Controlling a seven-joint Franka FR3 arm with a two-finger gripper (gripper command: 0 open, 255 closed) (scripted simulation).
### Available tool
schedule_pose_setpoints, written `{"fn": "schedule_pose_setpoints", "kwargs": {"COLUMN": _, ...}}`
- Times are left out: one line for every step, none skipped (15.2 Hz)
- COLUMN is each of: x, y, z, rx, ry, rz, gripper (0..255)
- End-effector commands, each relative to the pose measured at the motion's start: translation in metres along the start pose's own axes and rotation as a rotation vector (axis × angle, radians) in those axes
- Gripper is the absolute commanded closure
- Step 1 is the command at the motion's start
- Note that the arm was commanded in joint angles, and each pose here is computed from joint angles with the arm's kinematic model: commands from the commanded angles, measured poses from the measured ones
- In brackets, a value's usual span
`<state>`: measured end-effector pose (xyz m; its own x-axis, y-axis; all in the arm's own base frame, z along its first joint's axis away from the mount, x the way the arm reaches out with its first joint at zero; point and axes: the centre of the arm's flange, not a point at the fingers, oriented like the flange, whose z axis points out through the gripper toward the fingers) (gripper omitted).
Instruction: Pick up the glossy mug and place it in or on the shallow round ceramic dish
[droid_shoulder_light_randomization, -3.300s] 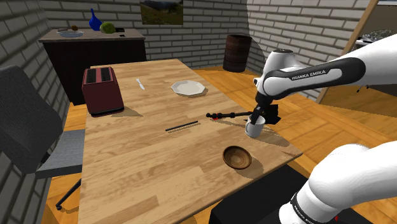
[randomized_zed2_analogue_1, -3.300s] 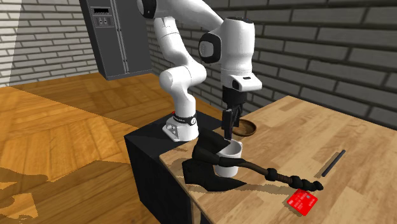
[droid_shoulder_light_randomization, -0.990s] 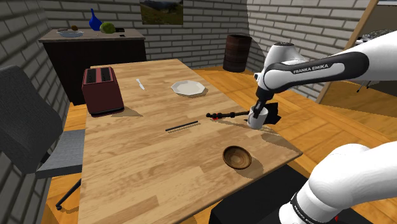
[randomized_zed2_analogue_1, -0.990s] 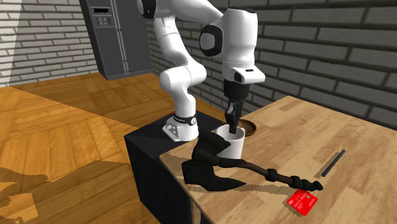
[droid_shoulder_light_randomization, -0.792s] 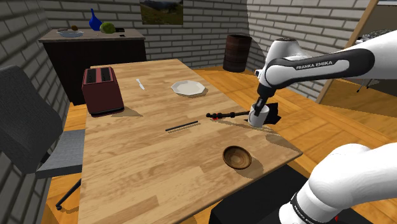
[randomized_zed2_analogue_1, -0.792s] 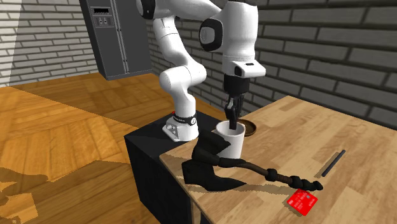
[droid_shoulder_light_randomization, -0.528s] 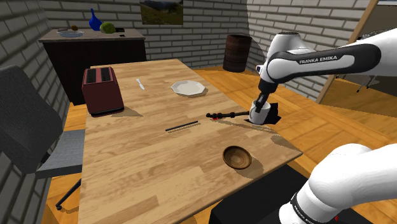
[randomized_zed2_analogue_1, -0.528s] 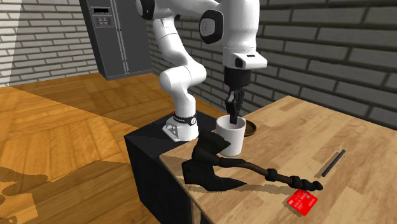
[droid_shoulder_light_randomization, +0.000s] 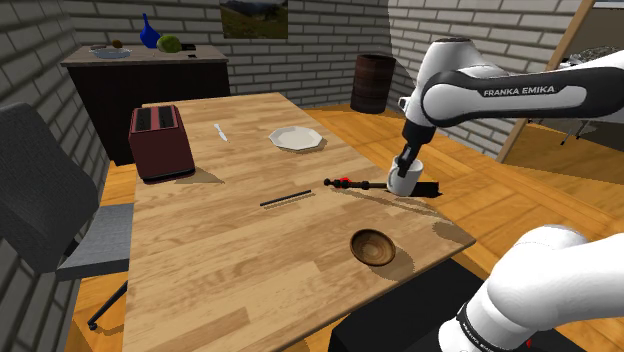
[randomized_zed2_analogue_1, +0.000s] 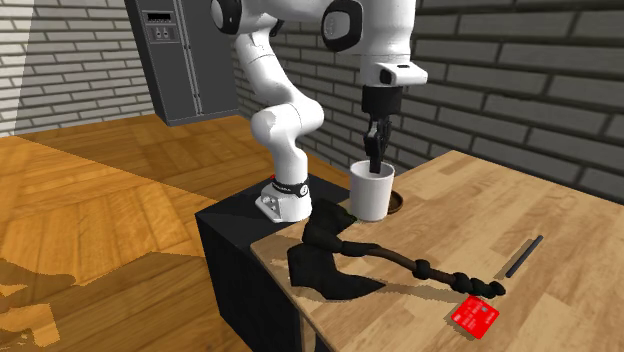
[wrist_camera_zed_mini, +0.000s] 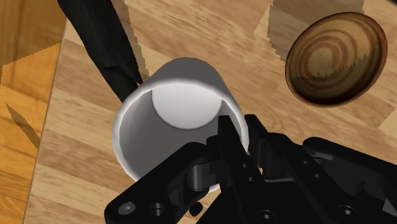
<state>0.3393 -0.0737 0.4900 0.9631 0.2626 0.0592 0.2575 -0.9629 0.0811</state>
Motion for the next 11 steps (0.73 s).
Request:
{"fn": "schedule_pose_setpoints", "kwargs": {"x": 0.0, "y": -0.027, "z": -0.008, "rx": 0.0, "ry": 0.0, "rz": 0.001, "gripper": 255}}
{"fn": "schedule_pose_setpoints", "kwargs": {"x": 0.0, "y": -0.04, "z": -0.012, "rx": 0.0, "ry": 0.0, "rz": 0.001, "gripper": 255}}
{"fn": "schedule_pose_setpoints", "kwargs": {"x": 0.0, "y": -0.052, "z": -0.015, "rx": 0.0, "ry": 0.0, "rz": 0.001, "gripper": 255}}
{"fn": "schedule_pose_setpoints", "kwargs": {"x": 0.0, "y": -0.065, "z": -0.018, "rx": 0.0, "ry": 0.0, "rz": 0.001, "gripper": 255}}
{"fn": "schedule_pose_setpoints", "kwargs": {"x": 0.0, "y": -0.078, "z": -0.022, "rx": 0.0, "ry": 0.0, "rz": 0.001, "gripper": 255}}
{"fn": "schedule_pose_setpoints", "kwargs": {"x": 0.0, "y": -0.091, "z": -0.025, "rx": 0.0, "ry": 0.0, "rz": 0.001, "gripper": 255}}
{"fn": "schedule_pose_setpoints", "kwargs": {"x": 0.001, "y": -0.103, "z": -0.028, "rx": 0.0, "ry": 0.0, "rz": 0.001, "gripper": 255}}
{"fn": "schedule_pose_setpoints", "kwargs": {"x": 0.001, "y": -0.116, "z": -0.032, "rx": 0.0, "ry": 0.0, "rz": 0.001, "gripper": 255}}
{"fn": "schedule_pose_setpoints", "kwargs": {"x": 0.001, "y": -0.129, "z": -0.035, "rx": 0.0, "ry": 0.0, "rz": 0.001, "gripper": 255}}
{"fn": "schedule_pose_setpoints", "kwargs": {"x": 0.001, "y": -0.142, "z": -0.039, "rx": 0.0, "ry": 0.0, "rz": 0.001, "gripper": 255}}
{"fn": "schedule_pose_setpoints", "kwargs": {"x": 0.001, "y": -0.154, "z": -0.042, "rx": 0.0, "ry": 0.0, "rz": 0.001, "gripper": 255}}
